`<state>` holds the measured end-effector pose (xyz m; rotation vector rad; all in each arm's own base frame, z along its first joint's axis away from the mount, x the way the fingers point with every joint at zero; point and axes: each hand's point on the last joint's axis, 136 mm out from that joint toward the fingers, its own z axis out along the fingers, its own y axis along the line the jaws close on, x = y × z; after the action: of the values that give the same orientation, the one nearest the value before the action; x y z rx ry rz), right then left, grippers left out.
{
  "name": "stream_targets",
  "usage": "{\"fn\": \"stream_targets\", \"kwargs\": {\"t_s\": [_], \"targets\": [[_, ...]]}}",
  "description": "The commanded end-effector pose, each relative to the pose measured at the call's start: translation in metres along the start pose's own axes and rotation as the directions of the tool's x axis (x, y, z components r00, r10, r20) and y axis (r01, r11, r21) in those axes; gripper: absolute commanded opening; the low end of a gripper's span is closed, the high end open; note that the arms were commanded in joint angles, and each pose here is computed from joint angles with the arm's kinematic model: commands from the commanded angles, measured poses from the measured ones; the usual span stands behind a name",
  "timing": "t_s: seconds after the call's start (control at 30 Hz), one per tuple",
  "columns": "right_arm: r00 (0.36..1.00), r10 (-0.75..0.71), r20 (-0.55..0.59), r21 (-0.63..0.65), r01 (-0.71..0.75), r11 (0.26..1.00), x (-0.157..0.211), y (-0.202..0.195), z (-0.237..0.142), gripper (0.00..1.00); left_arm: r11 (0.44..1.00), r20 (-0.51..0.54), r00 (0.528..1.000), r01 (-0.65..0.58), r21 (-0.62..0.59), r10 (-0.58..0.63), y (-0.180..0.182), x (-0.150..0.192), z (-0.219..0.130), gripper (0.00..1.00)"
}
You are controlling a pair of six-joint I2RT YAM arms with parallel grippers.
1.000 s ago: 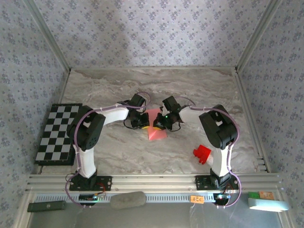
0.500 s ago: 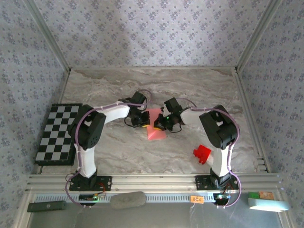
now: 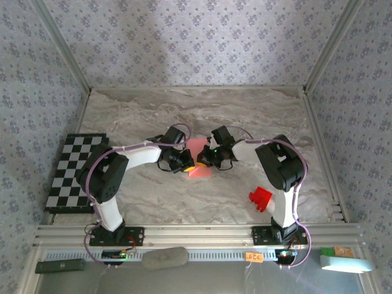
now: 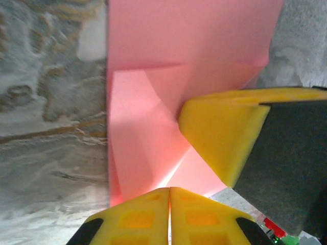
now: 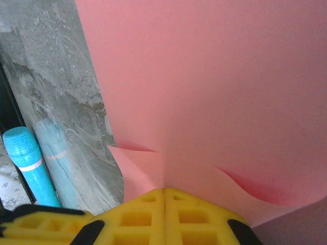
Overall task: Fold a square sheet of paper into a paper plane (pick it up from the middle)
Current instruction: Fold the triangle a second time at the center of the table.
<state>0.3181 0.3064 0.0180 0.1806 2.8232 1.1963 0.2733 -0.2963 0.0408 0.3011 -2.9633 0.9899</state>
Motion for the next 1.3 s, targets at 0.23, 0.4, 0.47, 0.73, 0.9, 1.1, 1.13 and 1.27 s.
{"fn": "stream_targets", "kwargs": {"t_s": [0.23, 0.4, 0.47, 0.73, 0.9, 1.1, 1.13, 1.27], "targets": [[0.989, 0.149, 0.001, 0.247, -0.144, 0.958, 0.018, -0.081, 0.013, 0.0, 1.0, -0.019, 1.0, -0.01, -0.021, 0.01, 0.003, 0.004, 0.012, 0.1], [0.988, 0.152, -0.002, 0.248, -0.147, 0.958, 0.018, -0.083, 0.013, 0.0, 0.999, -0.028, 1.0, -0.014, -0.045, 0.013, 0.01, 0.006, 0.017, 0.1], [0.988, 0.155, -0.003, 0.249, -0.149, 0.957, 0.018, -0.084, 0.013, 0.0, 0.998, -0.034, 0.999, -0.017, -0.054, 0.015, 0.014, 0.007, 0.019, 0.09], [0.987, 0.161, -0.009, 0.265, -0.153, 0.952, 0.019, -0.089, 0.013, 0.0, 0.992, -0.063, 0.994, -0.091, -0.093, 0.085, 0.027, 0.015, 0.021, 0.06], [0.987, 0.163, -0.01, 0.273, -0.154, 0.95, 0.019, -0.091, 0.013, 0.0, 0.982, -0.091, 0.986, -0.15, -0.112, 0.14, 0.037, 0.023, 0.019, 0.05], [0.987, 0.163, -0.014, 0.28, -0.153, 0.948, 0.018, -0.092, 0.013, 0.0, 0.969, -0.141, 0.968, -0.224, -0.108, 0.208, 0.049, 0.038, 0.015, 0.03], [0.987, 0.161, -0.015, 0.281, -0.15, 0.948, 0.018, -0.092, 0.013, 0.0, 0.966, -0.149, 0.965, -0.234, -0.11, 0.217, 0.051, 0.041, 0.014, 0.03], [0.987, 0.16, -0.014, 0.281, -0.15, 0.948, 0.017, -0.091, 0.012, 0.0, 0.955, -0.172, 0.954, -0.269, -0.126, 0.246, 0.061, 0.052, 0.003, 0.02]]}}
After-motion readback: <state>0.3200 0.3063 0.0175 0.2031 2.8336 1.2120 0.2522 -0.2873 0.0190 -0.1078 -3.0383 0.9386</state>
